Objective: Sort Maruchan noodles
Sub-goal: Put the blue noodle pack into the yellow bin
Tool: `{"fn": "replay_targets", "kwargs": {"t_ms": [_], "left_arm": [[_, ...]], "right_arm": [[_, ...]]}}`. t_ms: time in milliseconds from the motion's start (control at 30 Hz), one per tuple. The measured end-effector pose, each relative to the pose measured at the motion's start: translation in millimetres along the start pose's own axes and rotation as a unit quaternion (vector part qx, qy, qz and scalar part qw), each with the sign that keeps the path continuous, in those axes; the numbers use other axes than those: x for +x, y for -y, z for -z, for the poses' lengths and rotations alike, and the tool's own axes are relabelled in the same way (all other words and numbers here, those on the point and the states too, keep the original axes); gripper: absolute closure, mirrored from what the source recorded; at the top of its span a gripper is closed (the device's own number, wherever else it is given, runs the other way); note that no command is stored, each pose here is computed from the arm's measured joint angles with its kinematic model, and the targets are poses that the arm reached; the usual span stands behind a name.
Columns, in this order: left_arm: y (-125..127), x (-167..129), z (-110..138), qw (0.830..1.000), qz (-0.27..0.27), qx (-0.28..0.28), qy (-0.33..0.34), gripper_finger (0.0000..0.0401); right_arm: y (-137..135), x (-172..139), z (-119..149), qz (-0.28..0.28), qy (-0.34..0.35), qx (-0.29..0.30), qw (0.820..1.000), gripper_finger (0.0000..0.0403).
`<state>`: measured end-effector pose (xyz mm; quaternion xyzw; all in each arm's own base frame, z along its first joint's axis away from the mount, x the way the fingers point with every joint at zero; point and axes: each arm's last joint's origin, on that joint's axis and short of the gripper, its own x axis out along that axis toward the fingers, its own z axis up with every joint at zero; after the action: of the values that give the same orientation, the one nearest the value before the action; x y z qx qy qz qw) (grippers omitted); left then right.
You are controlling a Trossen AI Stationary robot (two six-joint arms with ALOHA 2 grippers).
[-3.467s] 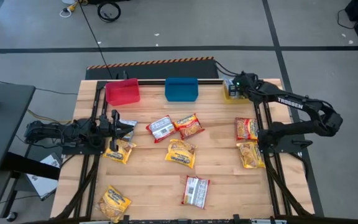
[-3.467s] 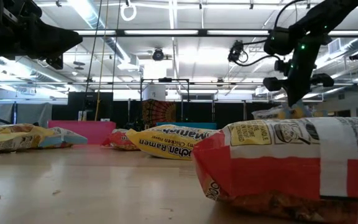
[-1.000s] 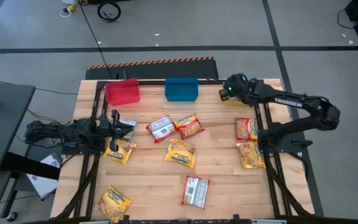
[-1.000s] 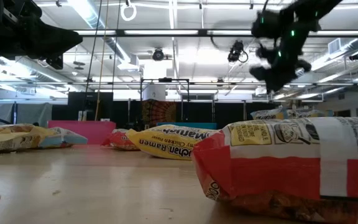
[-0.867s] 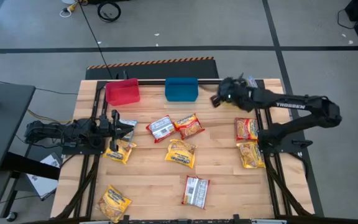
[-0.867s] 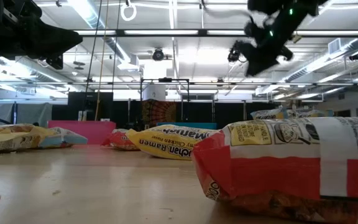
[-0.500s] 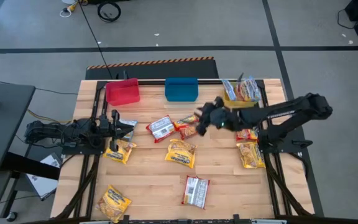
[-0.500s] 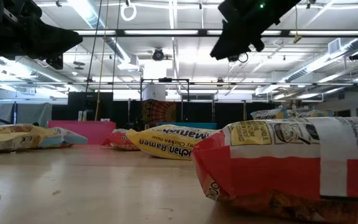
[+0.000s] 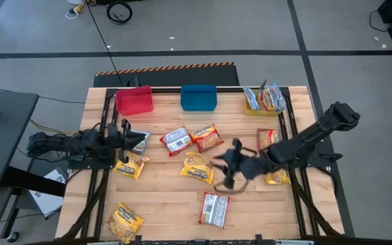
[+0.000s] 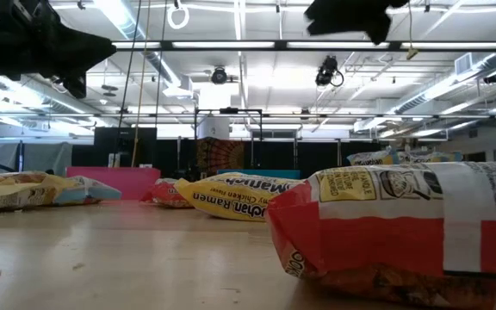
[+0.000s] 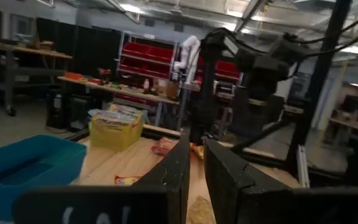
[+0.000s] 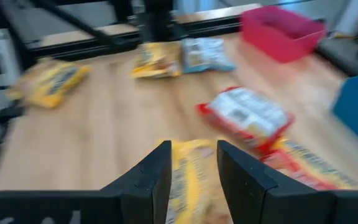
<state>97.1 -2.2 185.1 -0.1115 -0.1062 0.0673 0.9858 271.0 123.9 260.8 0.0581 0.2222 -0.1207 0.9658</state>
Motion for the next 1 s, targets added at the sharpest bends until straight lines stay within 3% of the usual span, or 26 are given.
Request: {"fn": "replay_targets", "kwargs": {"t_ms": [167,267,467,600,700,800,1000], "left_arm": [[7,-1,-9,0.993,0.1,-0.055,0.028,0.0349],[9,1,-11,0.991,0.106,-0.068,0.038,0.0349],[14,18,7,0.993,0.014,-0.069,-0.091,0.0365],[22,34,6,0.977,-0.068,-0.023,-0.2,0.0374],[26,46,-2,0.944,-0.129,0.028,-0.303,0.0374],[29,52,-12,0.894,-0.178,0.056,-0.406,0.0367],[28,49,-19,0.763,-0.239,0.095,-0.593,0.0322]], "right_arm": [[-22,-17,10,-0.042,-0.002,-0.006,0.999,0.027],[-27,-24,13,-0.039,0.006,-0.012,0.999,0.027],[-32,-29,15,-0.037,0.012,-0.018,0.999,0.027],[-32,-29,16,-0.037,0.011,-0.019,0.999,0.027],[-32,-29,16,-0.036,0.01,-0.02,0.999,0.027],[-31,-29,17,-0.033,0.005,-0.02,0.999,0.027],[-29,-27,23,-0.019,-0.017,-0.019,1.0,0.027]]}}
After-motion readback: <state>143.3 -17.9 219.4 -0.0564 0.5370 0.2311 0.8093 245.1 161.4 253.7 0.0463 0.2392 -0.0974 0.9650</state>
